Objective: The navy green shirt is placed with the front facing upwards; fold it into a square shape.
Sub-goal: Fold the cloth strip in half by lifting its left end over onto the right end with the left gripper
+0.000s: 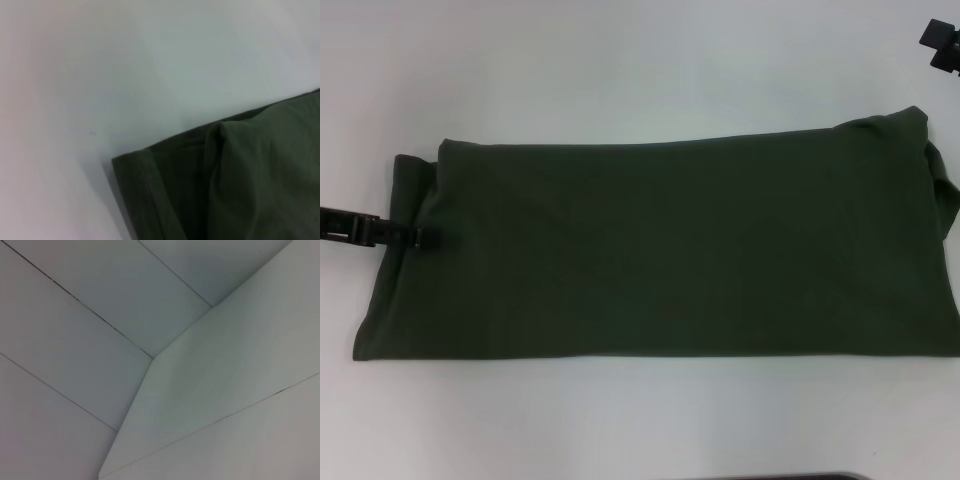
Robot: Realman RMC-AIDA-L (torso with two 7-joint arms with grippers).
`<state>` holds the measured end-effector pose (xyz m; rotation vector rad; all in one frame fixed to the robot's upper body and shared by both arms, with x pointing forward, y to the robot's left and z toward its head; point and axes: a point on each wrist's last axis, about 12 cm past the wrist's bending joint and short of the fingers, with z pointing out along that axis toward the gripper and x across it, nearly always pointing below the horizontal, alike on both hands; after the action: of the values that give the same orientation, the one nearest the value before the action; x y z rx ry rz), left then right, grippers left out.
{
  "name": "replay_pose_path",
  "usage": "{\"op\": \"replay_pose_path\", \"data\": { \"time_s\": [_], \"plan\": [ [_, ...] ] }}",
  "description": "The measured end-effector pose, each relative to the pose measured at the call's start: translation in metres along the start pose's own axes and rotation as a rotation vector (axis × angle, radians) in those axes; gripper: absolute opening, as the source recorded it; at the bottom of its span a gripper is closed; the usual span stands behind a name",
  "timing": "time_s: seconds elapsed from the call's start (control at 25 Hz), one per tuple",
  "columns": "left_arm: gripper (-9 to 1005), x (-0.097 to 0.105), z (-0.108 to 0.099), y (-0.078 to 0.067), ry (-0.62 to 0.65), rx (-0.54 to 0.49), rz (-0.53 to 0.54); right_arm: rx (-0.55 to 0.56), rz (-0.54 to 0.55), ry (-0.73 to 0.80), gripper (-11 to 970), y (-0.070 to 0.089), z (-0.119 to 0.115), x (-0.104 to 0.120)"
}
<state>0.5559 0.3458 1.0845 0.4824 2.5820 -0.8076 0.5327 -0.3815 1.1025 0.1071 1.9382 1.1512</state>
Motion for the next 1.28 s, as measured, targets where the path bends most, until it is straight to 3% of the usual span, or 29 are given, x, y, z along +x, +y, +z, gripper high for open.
{"op": "replay_pose_path", "data": {
  "time_s": [1.28],
  "plan": [
    [885, 0.0034, -0.0021, 0.0026, 0.033, -0.018, 0.005, 0.002, 0.001, -0.006, 757, -0.0005, -0.0011, 0.0000]
  ]
}}
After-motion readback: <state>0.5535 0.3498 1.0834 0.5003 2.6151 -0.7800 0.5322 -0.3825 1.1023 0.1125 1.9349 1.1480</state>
